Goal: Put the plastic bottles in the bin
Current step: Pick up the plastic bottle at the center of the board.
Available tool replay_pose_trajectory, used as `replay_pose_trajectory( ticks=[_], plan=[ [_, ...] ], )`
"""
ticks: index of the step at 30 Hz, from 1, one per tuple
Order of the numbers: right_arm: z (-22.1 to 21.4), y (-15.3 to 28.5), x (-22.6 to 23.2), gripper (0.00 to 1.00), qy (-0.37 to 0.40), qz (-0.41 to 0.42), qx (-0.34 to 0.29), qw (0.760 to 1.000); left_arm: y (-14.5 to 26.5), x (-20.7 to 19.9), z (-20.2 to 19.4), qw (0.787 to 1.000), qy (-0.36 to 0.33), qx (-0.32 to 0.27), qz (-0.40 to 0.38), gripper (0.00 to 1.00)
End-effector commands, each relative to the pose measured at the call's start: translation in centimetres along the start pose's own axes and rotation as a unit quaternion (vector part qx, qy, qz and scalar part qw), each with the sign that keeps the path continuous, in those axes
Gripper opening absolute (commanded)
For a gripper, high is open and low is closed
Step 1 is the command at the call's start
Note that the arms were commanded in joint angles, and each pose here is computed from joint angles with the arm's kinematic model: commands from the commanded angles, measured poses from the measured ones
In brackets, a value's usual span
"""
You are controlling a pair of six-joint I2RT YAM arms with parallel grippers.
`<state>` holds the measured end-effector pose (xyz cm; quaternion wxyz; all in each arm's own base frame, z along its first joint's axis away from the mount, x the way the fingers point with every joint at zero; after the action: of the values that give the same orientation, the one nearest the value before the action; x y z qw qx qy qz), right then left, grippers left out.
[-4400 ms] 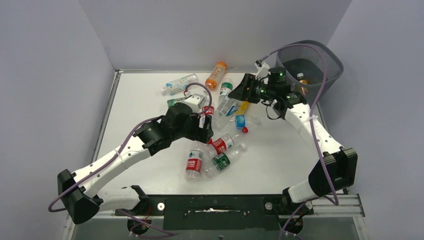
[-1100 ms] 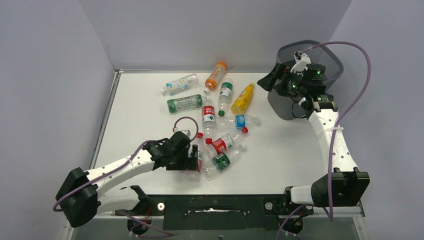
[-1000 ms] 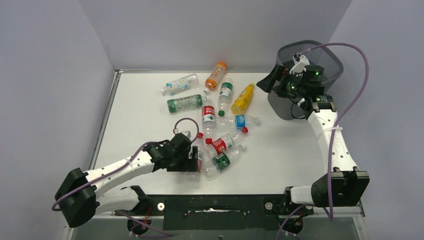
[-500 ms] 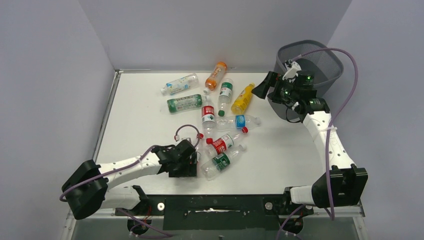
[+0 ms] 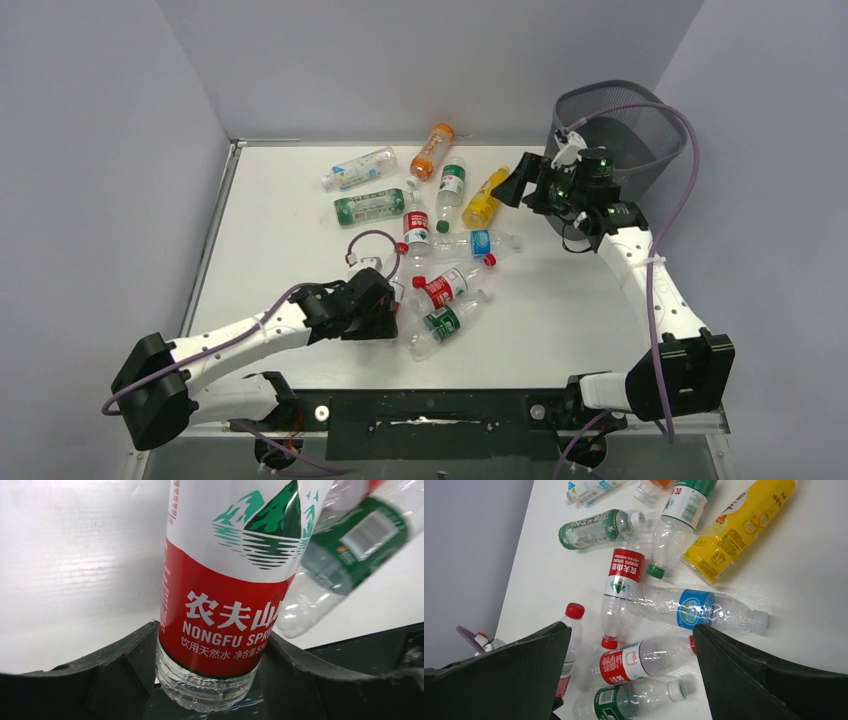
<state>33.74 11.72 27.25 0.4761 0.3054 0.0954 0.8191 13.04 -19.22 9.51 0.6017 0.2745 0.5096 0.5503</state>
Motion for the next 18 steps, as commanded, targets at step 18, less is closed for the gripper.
replay_pose_trajectory(
  ticks=[18],
  plan=[
    [-0.5, -2.4, 9.1, 0.98, 0.002, 0.196, -0.008, 0.981, 6.5, -9.8, 7.1, 0.973, -0.017, -0.134, -0.188, 0.55]
  ],
)
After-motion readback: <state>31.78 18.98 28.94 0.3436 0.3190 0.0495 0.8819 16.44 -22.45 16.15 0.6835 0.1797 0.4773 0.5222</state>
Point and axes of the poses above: each gripper's point midway between its finger pads, its own y axis back along the fingers, its own x axis along the line the jaws close on, z = x × y, the point moved 4 cm from there along y, back along the fingers, and after that the axes turned 10 degrees about y, right-handed, at the moved point
